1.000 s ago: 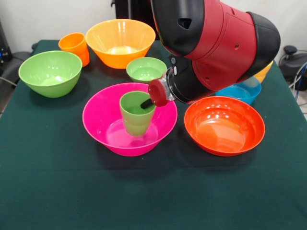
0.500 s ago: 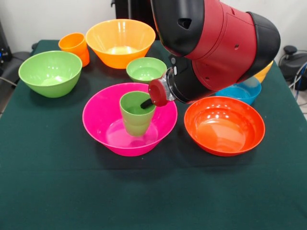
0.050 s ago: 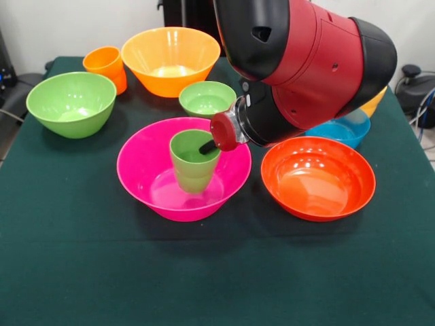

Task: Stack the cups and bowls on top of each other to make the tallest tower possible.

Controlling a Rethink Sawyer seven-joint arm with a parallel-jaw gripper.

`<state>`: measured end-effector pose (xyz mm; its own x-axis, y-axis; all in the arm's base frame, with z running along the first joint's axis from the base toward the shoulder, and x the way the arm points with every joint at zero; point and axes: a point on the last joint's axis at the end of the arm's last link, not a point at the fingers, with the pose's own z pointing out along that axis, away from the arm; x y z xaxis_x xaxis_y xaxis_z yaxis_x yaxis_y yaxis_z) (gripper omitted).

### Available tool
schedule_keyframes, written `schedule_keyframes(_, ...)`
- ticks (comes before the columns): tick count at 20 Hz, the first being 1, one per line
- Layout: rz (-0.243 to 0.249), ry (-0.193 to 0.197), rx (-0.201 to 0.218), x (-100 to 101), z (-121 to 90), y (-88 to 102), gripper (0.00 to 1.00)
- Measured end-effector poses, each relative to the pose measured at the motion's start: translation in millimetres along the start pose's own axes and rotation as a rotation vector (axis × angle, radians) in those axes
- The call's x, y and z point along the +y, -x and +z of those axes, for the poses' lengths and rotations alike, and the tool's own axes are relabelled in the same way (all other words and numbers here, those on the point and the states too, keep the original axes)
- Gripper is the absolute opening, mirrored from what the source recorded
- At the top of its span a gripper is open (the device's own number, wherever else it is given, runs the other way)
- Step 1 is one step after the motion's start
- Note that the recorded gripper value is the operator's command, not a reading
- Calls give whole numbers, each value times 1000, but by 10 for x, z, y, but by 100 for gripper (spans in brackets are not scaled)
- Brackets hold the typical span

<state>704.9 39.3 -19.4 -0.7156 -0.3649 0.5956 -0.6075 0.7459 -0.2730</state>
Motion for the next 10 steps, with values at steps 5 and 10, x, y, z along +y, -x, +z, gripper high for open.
schedule_keyframes(5, 1, -1, -1, -2, 4, 11, 100)
schedule_keyframes(10, 1, -1, -1, -2, 4, 13, 100)
